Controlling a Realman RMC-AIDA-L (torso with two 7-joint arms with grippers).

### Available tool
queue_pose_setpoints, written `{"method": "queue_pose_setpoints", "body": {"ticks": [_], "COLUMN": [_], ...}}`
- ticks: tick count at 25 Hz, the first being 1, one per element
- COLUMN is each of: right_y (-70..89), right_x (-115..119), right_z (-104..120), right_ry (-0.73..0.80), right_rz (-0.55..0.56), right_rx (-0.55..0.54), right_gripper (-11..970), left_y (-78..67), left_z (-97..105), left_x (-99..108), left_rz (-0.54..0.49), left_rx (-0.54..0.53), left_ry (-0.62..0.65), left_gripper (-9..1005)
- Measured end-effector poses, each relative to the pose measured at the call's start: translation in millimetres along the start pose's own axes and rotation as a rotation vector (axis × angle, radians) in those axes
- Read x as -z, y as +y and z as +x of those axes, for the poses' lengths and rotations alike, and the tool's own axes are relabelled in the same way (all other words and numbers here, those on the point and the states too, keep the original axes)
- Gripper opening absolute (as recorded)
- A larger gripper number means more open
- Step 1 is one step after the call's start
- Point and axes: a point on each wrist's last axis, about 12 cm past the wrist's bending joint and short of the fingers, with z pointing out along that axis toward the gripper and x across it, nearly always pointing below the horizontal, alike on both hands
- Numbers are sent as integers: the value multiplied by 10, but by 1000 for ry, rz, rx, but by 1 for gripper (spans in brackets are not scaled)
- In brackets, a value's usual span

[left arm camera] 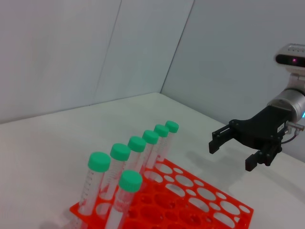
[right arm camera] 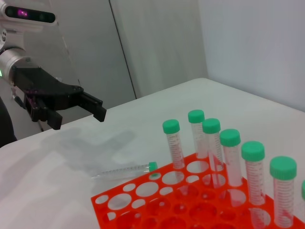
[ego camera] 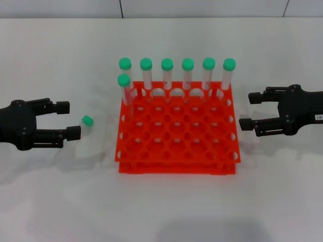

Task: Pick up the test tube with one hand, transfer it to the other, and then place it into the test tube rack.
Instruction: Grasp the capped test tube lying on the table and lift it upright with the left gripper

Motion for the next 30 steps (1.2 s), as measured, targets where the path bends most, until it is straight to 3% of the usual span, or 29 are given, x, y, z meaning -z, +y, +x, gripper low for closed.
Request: {"method": "queue_pose_setpoints", "body": {"ticks": [20,30], "right_y": [-11,-4], "right_x": [-12,-21], "right_z": [-25,-29], "right_ry": [-9,-18], "right_rz": [5,4], "right_rx": [4,4], "right_gripper": [799,799], "left_y": [15,198], "left_z": [-22,-149], "left_x": [-18,20], "left_rz": [-2,-123], "left_rx": [13,174], "left_ry": [3,205], "left_gripper": [890,890]}}
